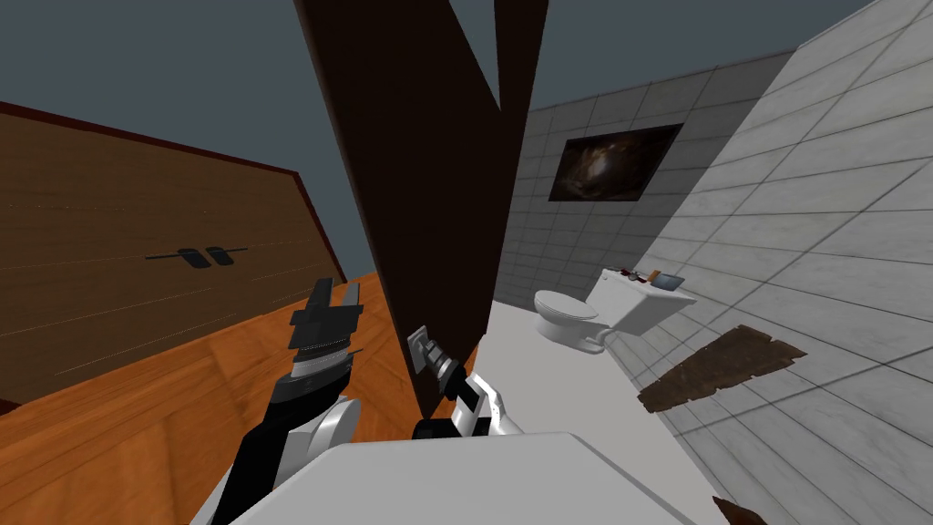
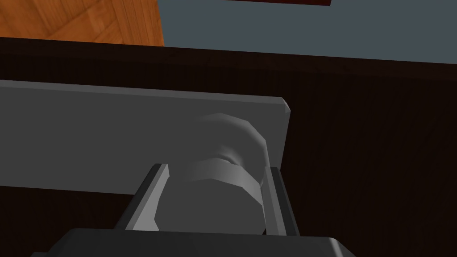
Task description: Push the door open
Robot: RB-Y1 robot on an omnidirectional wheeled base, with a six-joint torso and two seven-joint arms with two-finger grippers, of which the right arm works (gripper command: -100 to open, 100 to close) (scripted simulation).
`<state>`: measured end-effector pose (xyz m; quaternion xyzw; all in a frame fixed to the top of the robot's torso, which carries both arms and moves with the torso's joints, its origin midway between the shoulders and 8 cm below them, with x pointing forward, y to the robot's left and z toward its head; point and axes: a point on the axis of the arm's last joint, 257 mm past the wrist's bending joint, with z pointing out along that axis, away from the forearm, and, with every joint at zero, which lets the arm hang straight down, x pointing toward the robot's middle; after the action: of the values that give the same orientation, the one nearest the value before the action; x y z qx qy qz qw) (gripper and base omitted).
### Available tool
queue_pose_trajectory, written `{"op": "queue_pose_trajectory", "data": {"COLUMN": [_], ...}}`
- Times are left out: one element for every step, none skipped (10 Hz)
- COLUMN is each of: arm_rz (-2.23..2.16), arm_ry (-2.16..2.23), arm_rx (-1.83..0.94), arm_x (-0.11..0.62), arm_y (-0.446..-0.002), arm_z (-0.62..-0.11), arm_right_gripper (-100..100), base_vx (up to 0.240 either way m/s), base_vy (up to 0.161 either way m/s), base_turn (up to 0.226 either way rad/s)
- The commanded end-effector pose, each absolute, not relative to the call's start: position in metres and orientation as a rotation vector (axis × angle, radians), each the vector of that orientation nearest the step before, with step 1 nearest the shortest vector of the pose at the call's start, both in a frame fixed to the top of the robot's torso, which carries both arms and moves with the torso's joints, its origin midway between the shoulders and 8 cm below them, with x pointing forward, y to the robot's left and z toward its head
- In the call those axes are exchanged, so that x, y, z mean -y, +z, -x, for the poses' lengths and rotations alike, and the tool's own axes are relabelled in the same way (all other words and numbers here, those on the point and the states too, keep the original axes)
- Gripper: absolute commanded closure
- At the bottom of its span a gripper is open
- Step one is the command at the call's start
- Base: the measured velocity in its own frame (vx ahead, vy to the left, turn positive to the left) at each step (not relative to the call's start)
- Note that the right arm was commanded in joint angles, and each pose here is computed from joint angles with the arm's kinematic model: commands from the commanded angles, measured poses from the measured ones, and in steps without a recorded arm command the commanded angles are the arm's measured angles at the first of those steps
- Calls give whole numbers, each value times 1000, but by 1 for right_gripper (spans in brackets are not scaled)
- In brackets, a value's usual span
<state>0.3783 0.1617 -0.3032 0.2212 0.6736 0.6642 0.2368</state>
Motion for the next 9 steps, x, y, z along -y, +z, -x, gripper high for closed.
{"op": "queue_pose_trajectory", "data": {"arm_rz": [-627, -630, -630, -633, -633, -636, -640, -640, -643], "arm_ry": [1787, 1785, 1785, 1782, 1782, 1780, 1778, 1778, 1776], "arm_rx": [-1860, -1857, -1857, -1854, -1854, -1852, -1849, -1849, -1846], "arm_x": [-151, -151, -151, -150, -150, -150, -149, -149, -149], "arm_y": [-315, -315, -315, -314, -314, -314, -314, -314, -314], "arm_z": [-378, -378, -378, -378, -378, -378, -377, -377, -377], "arm_right_gripper": [100, 100, 100, 100, 100, 100, 100, 100, 100], "base_vx": [100, 78, 56, 20, 9, 15, 24, 35, 32], "base_vy": [164, 138, 89, 70, 50, 44, 65, 70, 79], "base_turn": [-56, -63, -32, -71, -61, -39, -53, -43, -62]}}
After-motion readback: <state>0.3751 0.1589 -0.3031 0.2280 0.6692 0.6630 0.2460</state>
